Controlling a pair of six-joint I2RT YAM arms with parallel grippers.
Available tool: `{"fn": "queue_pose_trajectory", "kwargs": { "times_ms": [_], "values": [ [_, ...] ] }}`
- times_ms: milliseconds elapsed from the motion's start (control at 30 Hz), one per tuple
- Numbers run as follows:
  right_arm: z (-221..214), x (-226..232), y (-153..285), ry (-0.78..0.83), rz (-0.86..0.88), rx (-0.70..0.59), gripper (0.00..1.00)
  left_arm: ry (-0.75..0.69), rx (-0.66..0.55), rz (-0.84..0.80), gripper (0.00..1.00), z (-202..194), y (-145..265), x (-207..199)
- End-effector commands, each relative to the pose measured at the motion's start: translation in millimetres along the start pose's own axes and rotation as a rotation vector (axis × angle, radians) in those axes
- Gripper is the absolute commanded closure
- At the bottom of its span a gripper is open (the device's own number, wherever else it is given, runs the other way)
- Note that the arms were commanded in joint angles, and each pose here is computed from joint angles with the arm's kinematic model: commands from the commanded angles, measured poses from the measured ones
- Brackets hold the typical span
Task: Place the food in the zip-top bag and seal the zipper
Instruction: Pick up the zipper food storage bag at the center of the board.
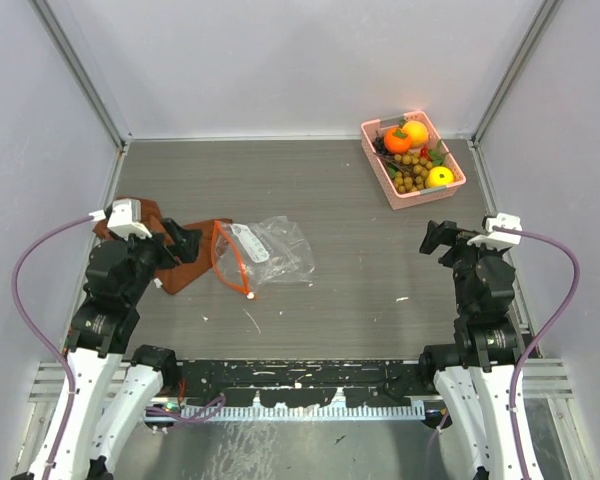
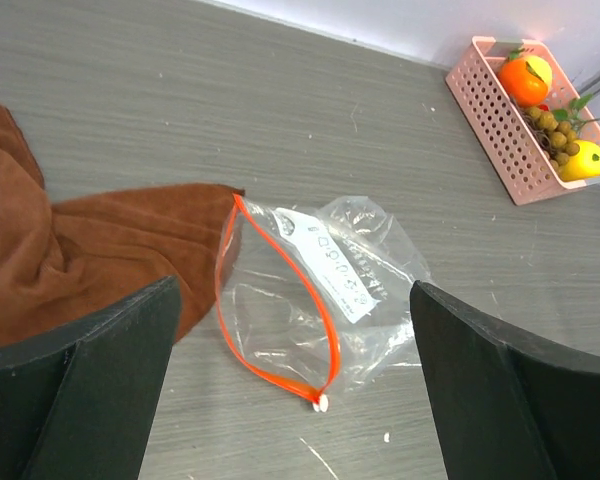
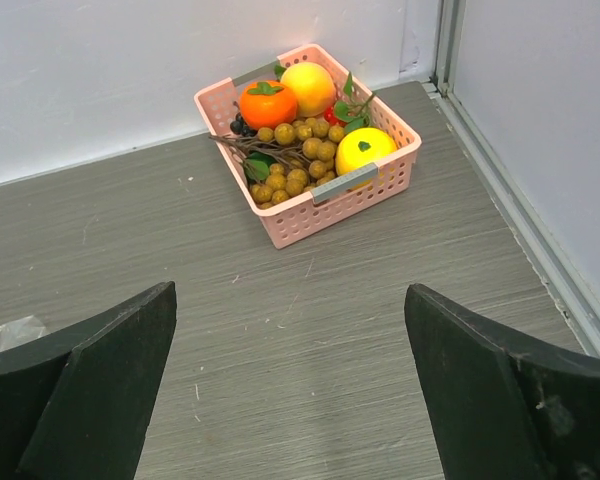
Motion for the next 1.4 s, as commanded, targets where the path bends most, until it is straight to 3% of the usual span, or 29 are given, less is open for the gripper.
{"fn": "queue_pose_trajectory", "kwargs": {
  "times_ms": [0, 233, 567, 1200, 1367],
  "values": [
    [23.8, 7.7, -1.5, -0.023, 0.04, -0.067, 0.0, 0.119, 0.075, -0.006, 0.02, 0.8, 0.0, -10.7],
    [18.2, 12.8, -4.5, -0.044, 0.079, -0.051, 0.0, 0.315, 0.204, -0.033, 0.01, -28.4, -19.1, -15.9],
    [14.9, 17.4, -4.3, -0.054, 0.12, -0.036, 0.0, 0.51, 0.334, -0.107, 0.17, -74.5, -62.1, -22.0],
    [-13.0, 48.3, -17.9, -0.107, 0.377, 0.1, 0.0, 0.543, 0.45, -0.093, 0.51, -133.0, -117.2, -24.1],
    [-32.3, 62.7, -24.5, -0.174, 0.492, 0.179, 0.01, 0.541, 0.467, -0.116, 0.68, -137.1, -119.3, -29.7]
  ]
}}
Point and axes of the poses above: each gripper's point midway between its finger pads, its own y axis back along the fingers, its own x axis along the line the jaws close on, z = x × y, the point moved 7 cm from there along y, back along the fingers, and after that the axes turned 2 degrees about y, right-handed, at the moved point
